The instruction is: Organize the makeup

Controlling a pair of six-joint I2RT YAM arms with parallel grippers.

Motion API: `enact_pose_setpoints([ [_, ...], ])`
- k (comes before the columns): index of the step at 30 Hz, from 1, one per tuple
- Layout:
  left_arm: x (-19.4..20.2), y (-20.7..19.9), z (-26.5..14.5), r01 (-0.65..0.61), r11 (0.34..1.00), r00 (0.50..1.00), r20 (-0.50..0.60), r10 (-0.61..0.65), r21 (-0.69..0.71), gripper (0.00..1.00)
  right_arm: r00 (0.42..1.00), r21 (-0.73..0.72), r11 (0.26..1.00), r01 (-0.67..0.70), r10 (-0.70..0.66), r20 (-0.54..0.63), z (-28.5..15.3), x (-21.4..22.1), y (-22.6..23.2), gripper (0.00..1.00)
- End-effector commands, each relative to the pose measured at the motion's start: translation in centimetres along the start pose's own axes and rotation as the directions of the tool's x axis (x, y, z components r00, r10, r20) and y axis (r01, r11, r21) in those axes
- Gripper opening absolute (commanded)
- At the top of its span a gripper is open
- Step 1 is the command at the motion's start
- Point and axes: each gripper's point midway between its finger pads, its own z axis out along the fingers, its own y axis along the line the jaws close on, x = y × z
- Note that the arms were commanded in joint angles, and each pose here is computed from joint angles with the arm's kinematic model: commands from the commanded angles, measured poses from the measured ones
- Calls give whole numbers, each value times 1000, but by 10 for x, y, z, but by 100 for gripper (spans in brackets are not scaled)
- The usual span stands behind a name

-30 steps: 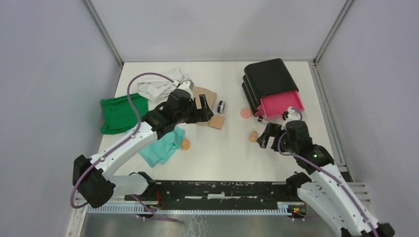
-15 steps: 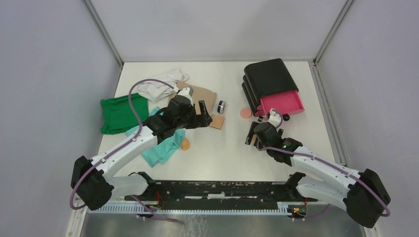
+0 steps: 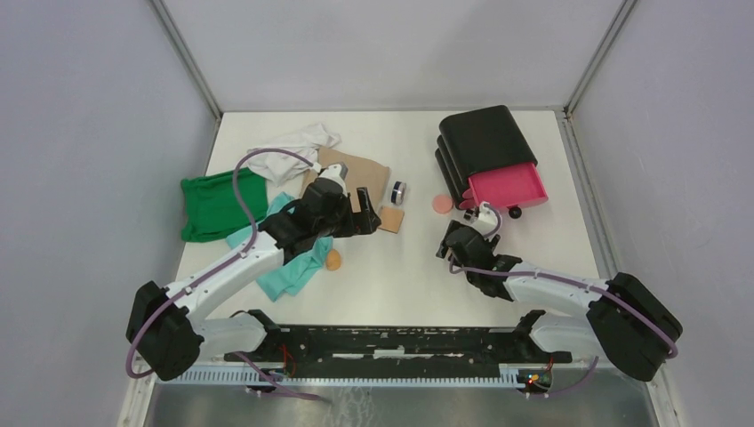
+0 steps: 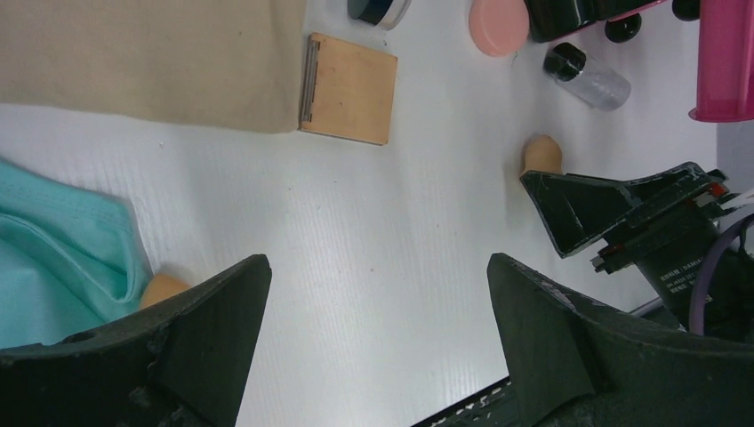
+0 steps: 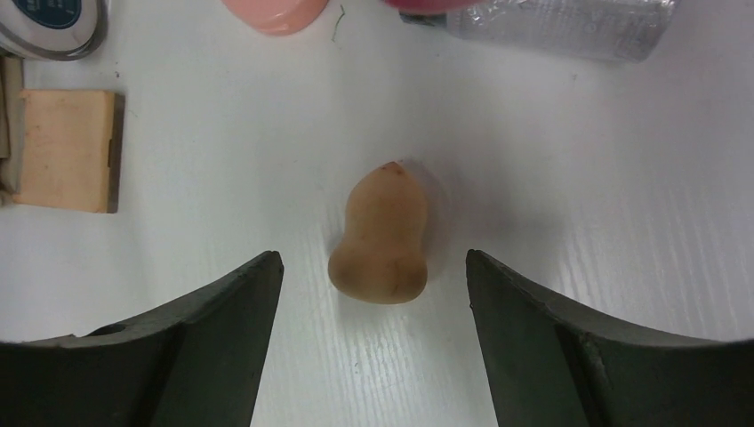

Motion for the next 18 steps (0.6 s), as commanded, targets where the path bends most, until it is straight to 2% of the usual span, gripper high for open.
enact_pose_setpoints([
  [1,-16,-18,-5,6,996,997,76,-13,93,99,996,33,999,-39,36,84,7,-14,1,82],
  [10,-3,-11,-1,31,996,998,58,-36,87,99,999,81,996,-25,22,41,8,-2,-8,67],
  [13,-2,-7,-1,16,997,998,55,-20,72,99,1000,73,997,-12,11,24,7,2,-7,55],
  [15,-1,-4,-1,21,998,998,54,-24,58,99,1000,62,998,1,-2,15,6,1,-4,40],
  [18,1,-4,0,30,998,999,37,-32,56,99,1000,40,999,20,-20,0,2,-2,1,28],
])
